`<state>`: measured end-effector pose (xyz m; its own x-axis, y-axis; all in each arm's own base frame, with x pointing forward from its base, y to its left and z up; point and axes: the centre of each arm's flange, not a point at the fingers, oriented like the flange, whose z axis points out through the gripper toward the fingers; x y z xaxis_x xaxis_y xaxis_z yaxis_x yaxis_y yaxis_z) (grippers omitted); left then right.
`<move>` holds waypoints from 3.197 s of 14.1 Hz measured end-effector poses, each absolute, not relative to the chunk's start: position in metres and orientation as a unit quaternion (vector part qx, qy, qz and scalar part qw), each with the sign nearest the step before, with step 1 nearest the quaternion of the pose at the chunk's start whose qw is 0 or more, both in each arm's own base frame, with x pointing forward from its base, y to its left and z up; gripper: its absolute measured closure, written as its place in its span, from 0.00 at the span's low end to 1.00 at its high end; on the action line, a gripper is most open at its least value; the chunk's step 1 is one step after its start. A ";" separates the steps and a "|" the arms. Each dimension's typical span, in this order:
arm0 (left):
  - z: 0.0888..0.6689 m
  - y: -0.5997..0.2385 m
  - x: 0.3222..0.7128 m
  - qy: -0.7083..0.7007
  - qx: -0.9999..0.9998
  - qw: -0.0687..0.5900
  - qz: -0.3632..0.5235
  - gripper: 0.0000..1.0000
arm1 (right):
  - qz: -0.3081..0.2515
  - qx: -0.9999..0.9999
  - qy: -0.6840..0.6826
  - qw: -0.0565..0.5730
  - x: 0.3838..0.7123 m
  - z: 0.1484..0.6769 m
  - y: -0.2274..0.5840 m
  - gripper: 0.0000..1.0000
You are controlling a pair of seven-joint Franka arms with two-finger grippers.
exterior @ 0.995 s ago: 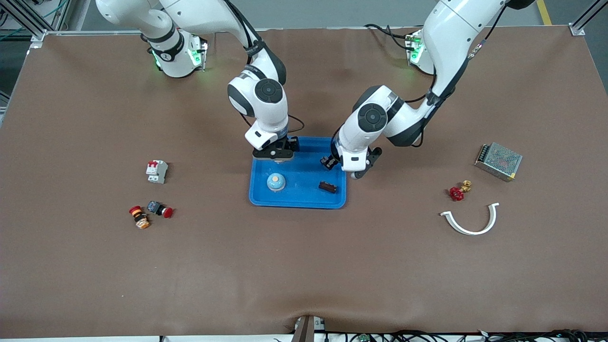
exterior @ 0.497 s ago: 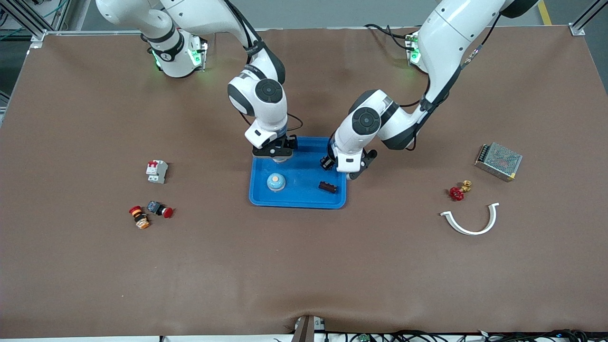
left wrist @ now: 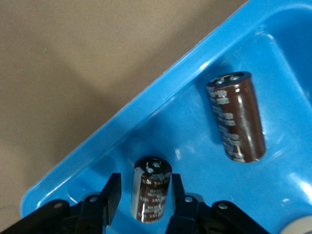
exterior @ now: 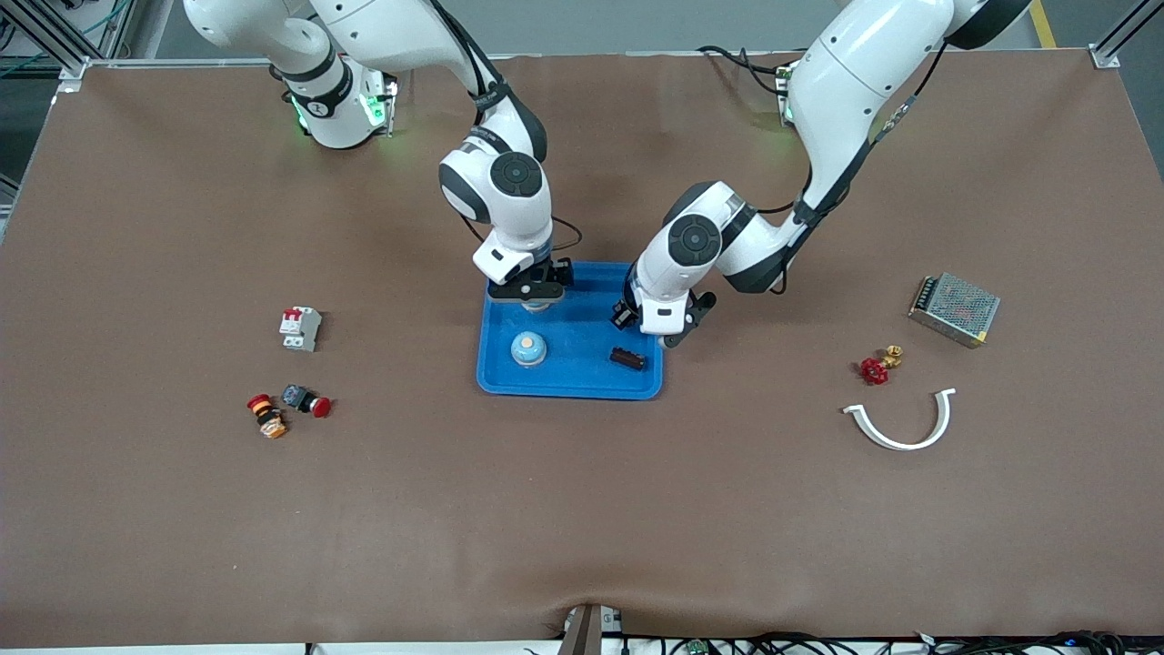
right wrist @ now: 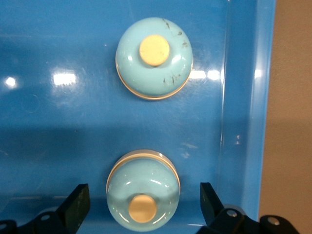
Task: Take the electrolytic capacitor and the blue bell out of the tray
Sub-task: 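Grasp the blue bell with the right gripper while the left gripper grasps a capacitor, then carry the bell toward the breaker while the left gripper carries the capacitor toward the valve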
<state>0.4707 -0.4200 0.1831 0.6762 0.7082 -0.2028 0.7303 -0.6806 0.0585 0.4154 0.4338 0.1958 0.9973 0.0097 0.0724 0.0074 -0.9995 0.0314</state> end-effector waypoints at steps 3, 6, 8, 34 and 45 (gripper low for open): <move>0.180 -0.424 0.471 0.392 0.914 0.068 -0.078 0.66 | 0.039 0.999 0.007 0.011 0.414 0.194 0.436 0.00; 0.188 -0.423 0.479 0.391 0.915 0.074 -0.069 0.66 | 0.041 0.999 0.008 0.009 0.413 0.192 0.438 0.00; 0.205 -0.421 0.489 0.391 0.915 0.077 -0.057 0.66 | 0.041 0.999 0.008 0.009 0.413 0.191 0.438 0.00; 0.254 -0.111 0.528 0.302 0.942 -0.072 -0.129 0.66 | 0.023 0.998 0.043 0.039 0.452 0.303 0.420 0.36; 0.176 -0.031 0.505 0.259 0.959 -0.091 -0.068 0.66 | -0.043 0.967 0.251 0.010 0.560 0.425 0.121 0.36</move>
